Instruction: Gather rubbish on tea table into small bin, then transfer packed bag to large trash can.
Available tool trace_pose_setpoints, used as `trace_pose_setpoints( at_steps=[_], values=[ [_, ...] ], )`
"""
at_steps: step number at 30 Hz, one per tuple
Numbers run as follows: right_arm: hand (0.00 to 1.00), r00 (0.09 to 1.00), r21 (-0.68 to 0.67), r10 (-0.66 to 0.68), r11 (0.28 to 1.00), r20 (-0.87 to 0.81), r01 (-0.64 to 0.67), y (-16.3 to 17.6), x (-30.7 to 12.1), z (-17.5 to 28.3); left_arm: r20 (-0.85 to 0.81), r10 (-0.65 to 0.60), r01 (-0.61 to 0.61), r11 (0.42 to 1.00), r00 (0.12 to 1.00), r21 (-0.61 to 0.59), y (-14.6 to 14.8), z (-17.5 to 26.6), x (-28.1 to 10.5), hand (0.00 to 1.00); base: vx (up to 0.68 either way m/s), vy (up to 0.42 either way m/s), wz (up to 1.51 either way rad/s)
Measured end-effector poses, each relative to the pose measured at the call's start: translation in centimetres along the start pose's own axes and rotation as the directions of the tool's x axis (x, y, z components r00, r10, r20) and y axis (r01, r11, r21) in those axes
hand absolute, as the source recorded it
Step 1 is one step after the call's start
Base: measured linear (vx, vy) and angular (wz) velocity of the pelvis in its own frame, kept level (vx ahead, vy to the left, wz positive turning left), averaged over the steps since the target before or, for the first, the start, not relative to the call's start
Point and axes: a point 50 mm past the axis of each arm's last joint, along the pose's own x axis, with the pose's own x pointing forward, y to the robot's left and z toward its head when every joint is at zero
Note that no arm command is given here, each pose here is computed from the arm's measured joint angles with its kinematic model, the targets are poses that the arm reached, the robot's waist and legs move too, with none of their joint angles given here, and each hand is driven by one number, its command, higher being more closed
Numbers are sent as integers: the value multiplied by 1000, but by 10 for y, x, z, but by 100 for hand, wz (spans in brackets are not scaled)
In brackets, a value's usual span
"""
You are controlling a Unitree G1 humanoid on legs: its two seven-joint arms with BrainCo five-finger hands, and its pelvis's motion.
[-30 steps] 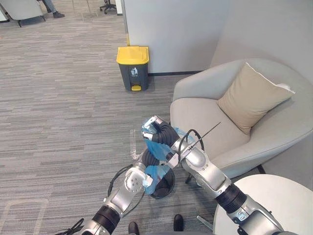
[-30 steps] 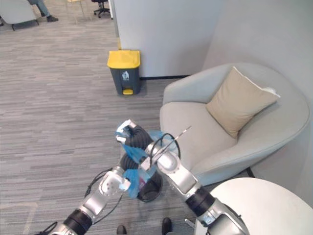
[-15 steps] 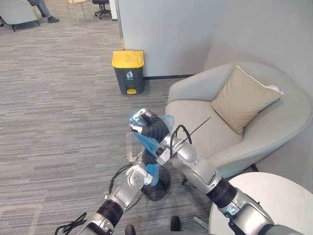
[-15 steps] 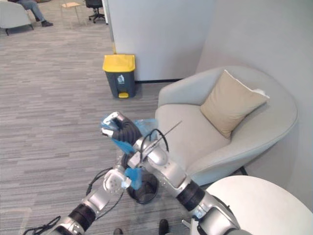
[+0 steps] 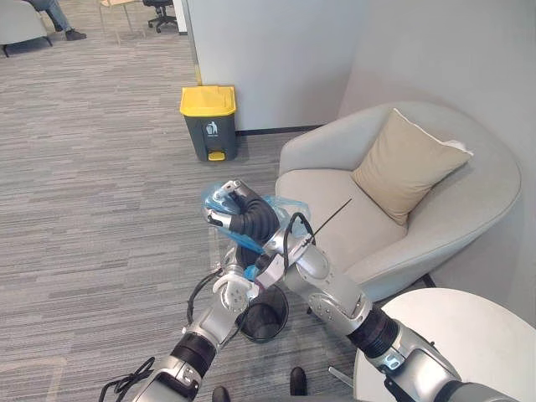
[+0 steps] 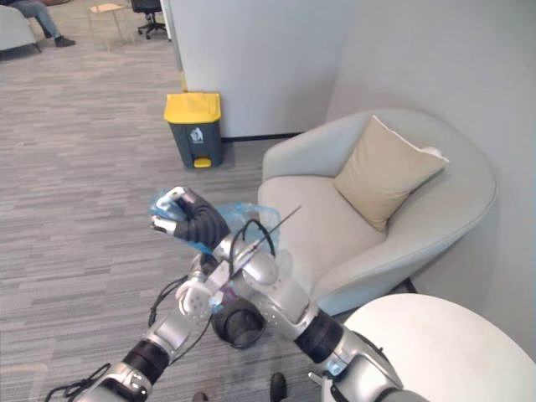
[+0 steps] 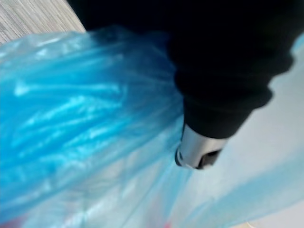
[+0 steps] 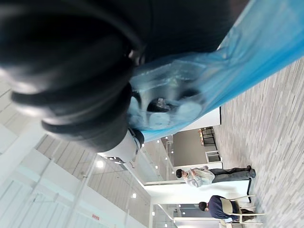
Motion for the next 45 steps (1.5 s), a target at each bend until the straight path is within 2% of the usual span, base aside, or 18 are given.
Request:
trace_pose_setpoints(
  at_steps=[2, 3, 8, 12, 15, 18, 23, 27, 31, 36, 41, 45],
  values=[
    [100, 1000, 20, -14, 1000, 8, 14, 1, -6, -1, -7, 4, -4, 1000, 1000, -12, 1, -1, 0, 100, 0, 0, 0],
    [0, 999, 34, -31, 999, 11, 31, 0, -11, -4, -20, 9, -9, 999, 1000, -35, 1, -1, 0, 100, 0, 0, 0],
    [0, 996, 36, -91, 995, 5, 90, -7, -25, -9, -75, 25, -33, 994, 997, -100, 2, -9, -4, 100, 0, 0, 0],
    [0, 987, -76, -158, 985, -23, 156, -19, -41, -13, -111, 45, -61, 987, 993, -146, 5, -15, -7, 100, 0, 0, 0],
    [0, 978, -207, -206, 959, -41, 193, -28, -51, -15, -99, 66, -84, 980, 993, -181, 10, -12, -11, 100, 0, 0, 0],
    [0, 965, -373, -256, 902, -52, 219, -39, -62, -12, -94, 88, -106, 972, 992, -209, 13, -10, -12, 100, 0, 0, 1],
    [0, 920, -613, -391, 731, -15, 301, -64, -87, -1, -132, 117, -149, 951, 984, -271, 23, -19, -23, 100, 0, 0, 1],
    [0, 877, -670, -481, 654, -8, 352, -74, -108, -1, -214, 116, -179, 934, 970, -309, 25, -37, -35, 100, 1, 0, 7],
    [0, 774, -637, -632, 613, -40, 468, -86, -138, -17, -296, 122, -223, 916, 947, -334, 28, -55, -49, 100, 1, 0, 9],
    [0, 579, -487, -785, 603, -221, 632, -95, -181, -64, -428, 130, -286, 902, 894, -323, 34, -88, -68, 100, 1, -1, 1],
    [0, 349, -412, -818, 542, -457, 732, -94, -233, -111, -578, 46, -288, 897, 815, -335, 27, -126, -90, 100, 12, -4, 9],
    [0, 223, -436, -804, 506, -552, 744, -89, -261, -128, -672, -11, -292, 895, 740, -337, 20, -149, -113, 100, 19, -3, 7]
  ],
)
